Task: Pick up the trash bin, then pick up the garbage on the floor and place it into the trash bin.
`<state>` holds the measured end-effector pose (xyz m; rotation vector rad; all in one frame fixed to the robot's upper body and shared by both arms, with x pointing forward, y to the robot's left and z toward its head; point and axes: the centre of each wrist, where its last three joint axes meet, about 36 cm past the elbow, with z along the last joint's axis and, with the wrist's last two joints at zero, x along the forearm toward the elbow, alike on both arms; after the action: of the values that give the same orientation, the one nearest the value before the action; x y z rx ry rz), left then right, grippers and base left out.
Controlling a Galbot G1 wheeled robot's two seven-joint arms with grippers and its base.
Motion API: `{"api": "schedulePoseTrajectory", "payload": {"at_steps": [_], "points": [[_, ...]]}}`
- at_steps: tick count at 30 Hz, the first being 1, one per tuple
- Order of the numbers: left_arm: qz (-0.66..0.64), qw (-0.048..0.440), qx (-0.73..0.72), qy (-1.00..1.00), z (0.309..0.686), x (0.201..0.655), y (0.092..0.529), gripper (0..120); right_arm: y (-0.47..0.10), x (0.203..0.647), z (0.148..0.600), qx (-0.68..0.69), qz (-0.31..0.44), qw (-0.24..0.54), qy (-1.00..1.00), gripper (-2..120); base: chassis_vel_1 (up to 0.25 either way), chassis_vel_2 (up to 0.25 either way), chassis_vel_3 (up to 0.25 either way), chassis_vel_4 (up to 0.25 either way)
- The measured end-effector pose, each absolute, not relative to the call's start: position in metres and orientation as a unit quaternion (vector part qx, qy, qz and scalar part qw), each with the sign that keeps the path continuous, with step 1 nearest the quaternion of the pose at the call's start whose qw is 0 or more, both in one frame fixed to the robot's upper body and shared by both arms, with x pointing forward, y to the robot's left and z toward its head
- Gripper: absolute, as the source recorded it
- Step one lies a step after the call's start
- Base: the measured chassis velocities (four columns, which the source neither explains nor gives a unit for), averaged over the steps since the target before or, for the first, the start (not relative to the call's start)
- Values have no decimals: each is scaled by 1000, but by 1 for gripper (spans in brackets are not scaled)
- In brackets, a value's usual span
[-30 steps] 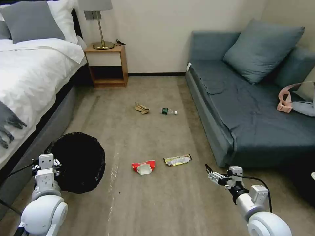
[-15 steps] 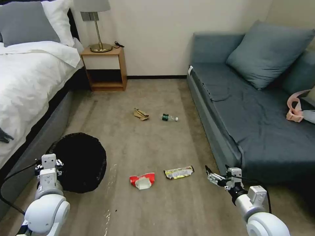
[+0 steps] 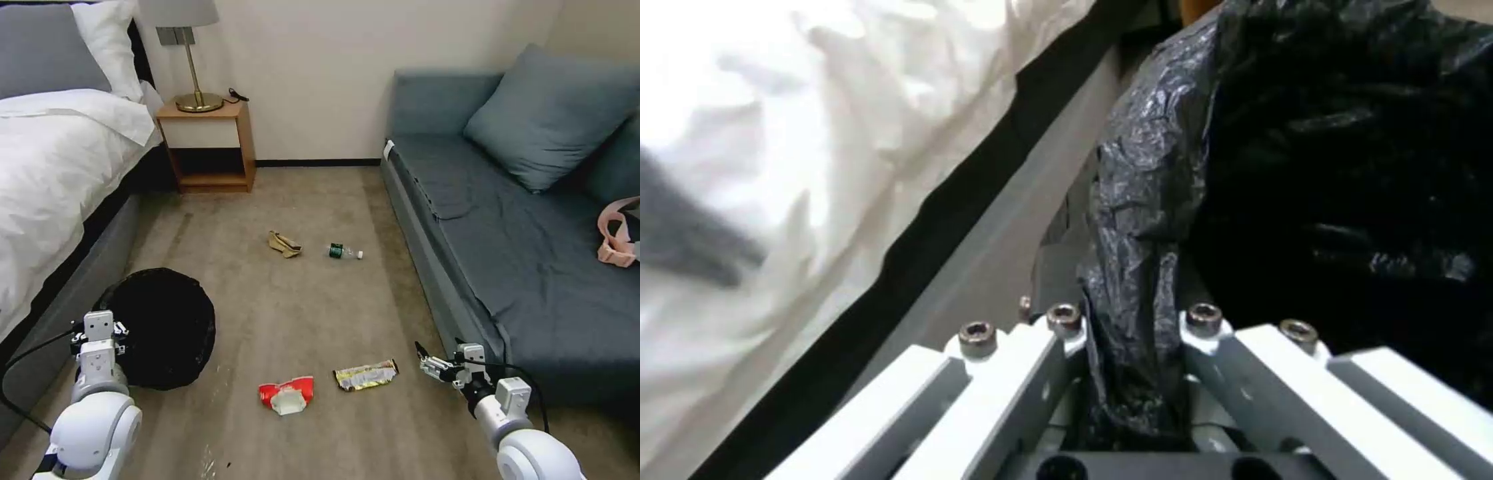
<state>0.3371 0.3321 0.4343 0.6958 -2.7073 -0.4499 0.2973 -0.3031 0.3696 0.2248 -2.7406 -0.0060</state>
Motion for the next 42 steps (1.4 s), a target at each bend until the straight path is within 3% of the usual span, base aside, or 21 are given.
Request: {"api": "schedulePoseTrajectory", "payload": {"at_steps": [5, 14, 17, 24, 27, 34, 42], "points": [[-163, 156, 235, -945, 432, 342, 334, 4, -305, 311, 370, 103, 16, 197, -975, 100, -74, 60, 48, -84], [-188, 157, 238, -940, 428, 336, 334, 4, -254, 402, 369, 269, 50, 220, -936, 100, 0, 0, 0, 0], [-199, 161, 243, -936, 422, 330, 332, 4, -234, 410, 363, 320, 66, 241, -914, 100, 0, 0, 0, 0], [-206, 167, 241, -934, 411, 315, 319, 4, -199, 412, 337, 399, 107, 276, -868, 100, 0, 0, 0, 0], [-214, 156, 241, -934, 417, 312, 316, 4, -184, 389, 303, 442, 147, 303, -832, 100, 0, 0, 0, 0], [-212, 152, 242, -934, 424, 307, 313, 4, -163, 374, 268, 469, 158, 322, -807, 100, 0, 0, 0, 0], [-212, 141, 235, -938, 419, 309, 320, 4, -139, 399, 269, 483, 173, 304, -803, 100, 0, 0, 0, 0]]}}
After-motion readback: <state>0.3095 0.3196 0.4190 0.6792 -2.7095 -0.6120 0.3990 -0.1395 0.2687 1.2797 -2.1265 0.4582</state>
